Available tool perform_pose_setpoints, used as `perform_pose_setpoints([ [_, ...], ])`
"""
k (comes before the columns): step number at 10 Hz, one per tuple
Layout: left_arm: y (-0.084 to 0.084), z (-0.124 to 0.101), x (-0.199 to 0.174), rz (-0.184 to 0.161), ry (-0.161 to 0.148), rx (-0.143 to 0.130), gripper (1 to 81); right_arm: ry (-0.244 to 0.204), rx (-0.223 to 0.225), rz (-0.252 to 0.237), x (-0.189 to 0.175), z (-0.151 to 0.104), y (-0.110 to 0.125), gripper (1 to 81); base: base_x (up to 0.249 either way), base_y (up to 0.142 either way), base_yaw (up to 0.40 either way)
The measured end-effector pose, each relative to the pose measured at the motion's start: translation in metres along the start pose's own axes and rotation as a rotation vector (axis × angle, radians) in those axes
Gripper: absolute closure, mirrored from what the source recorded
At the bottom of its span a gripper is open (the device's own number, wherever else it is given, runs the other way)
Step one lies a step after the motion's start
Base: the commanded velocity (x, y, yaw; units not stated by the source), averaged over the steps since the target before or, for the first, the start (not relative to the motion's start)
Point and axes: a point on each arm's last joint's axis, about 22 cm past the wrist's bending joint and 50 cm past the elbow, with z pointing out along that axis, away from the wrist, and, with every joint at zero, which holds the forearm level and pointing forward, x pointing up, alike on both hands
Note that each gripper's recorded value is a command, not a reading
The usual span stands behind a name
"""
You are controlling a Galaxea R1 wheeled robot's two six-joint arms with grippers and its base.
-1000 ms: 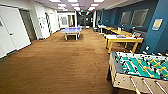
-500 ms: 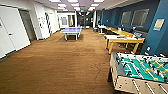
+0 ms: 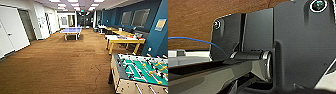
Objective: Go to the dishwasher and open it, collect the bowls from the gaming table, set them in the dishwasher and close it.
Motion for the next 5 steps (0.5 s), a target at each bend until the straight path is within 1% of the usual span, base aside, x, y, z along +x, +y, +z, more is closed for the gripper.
perform_pose_setpoints([
  [5,0.0002,0.0,-0.0002,0.0,0.0,0.0,1.0,0.0,0.0,0.0,0.0004,0.0,-0.0002,1.0,0.127,0.0,0.0],
])
